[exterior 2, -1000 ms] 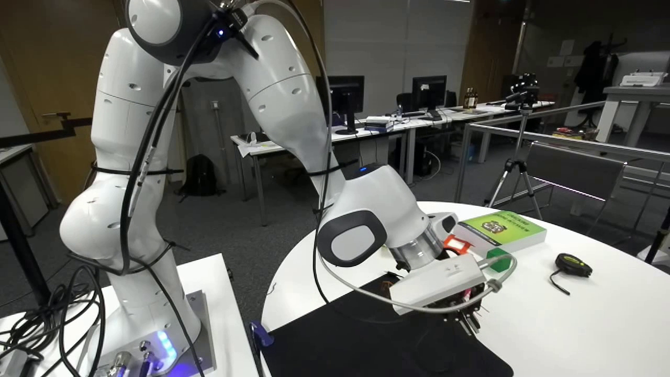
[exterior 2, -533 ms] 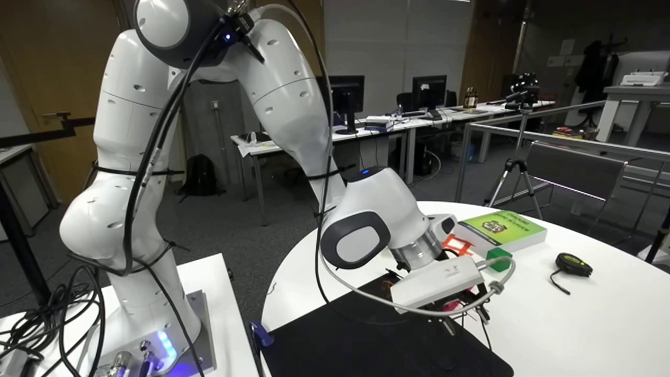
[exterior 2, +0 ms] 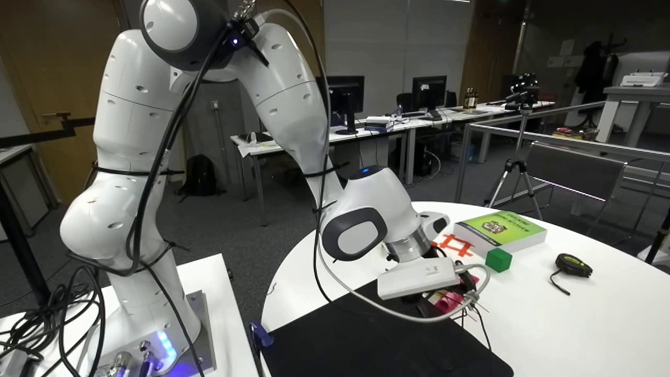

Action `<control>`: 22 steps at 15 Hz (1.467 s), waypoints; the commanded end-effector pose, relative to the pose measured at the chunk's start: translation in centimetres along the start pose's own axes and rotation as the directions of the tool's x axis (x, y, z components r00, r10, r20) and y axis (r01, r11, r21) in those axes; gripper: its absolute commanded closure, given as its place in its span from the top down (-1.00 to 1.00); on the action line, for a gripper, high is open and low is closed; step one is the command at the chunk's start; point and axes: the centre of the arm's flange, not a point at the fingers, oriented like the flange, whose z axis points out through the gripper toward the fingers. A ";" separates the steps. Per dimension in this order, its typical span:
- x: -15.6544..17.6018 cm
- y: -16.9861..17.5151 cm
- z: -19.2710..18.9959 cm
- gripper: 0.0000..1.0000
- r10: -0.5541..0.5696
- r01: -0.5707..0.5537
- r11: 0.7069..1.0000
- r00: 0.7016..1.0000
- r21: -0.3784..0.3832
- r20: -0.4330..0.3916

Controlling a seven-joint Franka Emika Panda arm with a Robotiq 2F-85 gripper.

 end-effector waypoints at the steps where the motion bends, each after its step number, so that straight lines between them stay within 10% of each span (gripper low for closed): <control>1: 0.6 -0.7 -2.0 1.00 0.185 -0.186 0.980 0.983 0.075 0.016; 7: 0.5 -0.2 -2.2 1.00 0.412 -0.418 0.904 0.908 0.088 0.073; 15: -1.4 0.3 -0.5 0.85 0.679 -0.691 0.722 0.716 0.026 0.160; 22: -0.1 -0.8 0.8 0.82 0.703 -0.725 0.687 0.682 0.057 0.202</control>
